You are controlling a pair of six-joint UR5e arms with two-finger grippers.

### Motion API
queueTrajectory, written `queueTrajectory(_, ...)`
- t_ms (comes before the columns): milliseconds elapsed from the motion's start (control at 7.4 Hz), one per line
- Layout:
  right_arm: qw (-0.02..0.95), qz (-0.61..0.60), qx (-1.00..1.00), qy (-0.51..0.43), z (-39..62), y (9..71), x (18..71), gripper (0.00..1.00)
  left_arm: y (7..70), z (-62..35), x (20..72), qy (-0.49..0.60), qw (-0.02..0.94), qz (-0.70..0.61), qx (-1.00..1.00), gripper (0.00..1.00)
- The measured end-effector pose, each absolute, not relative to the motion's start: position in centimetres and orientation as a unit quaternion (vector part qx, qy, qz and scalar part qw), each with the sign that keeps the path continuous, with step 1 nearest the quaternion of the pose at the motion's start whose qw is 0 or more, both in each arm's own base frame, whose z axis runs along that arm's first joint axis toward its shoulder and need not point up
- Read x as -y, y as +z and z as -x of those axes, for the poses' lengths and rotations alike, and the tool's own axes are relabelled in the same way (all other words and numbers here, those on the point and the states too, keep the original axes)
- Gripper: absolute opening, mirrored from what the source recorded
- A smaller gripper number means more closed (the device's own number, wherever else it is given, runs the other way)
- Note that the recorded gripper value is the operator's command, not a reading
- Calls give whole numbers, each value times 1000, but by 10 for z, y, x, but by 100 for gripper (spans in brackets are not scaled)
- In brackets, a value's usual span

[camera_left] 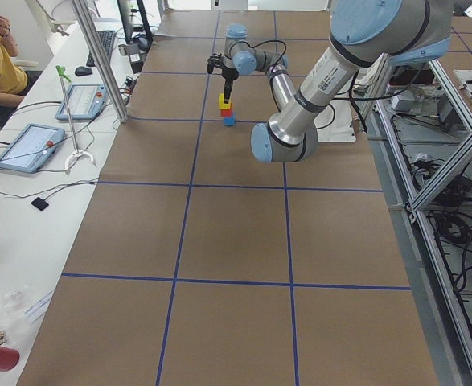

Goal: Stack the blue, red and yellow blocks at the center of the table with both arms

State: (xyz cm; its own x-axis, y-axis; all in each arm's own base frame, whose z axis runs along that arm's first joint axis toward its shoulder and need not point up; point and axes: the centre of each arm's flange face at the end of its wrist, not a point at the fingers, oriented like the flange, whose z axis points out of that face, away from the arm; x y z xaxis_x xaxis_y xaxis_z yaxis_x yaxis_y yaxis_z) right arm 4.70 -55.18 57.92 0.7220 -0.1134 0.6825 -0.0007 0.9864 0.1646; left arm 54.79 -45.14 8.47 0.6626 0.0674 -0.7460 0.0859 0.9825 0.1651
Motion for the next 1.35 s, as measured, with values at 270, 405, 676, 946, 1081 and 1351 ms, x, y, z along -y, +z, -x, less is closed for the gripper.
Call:
queueTrajectory(270,925,-75,371,-31,-47,582,550,100,91,-439,466,26,915,-105,-388,100)
queueTrajectory(405,925,-74,371,-33,-47,585,548,100,123,-362,493,49,918,-104,-379,100)
queueTrajectory(676,926,-70,371,-32,-48,591,543,100,226,-211,547,121,922,-111,-350,100)
queueTrajectory(946,926,-70,371,-33,-48,592,542,100,337,-72,569,167,929,-114,-308,100)
queueTrajectory(1081,926,-70,371,-33,-48,592,541,100,392,-11,567,186,931,-106,-297,100)
queueTrajectory(1351,926,-69,371,-33,-48,593,540,100,486,71,536,171,931,-75,-315,100)
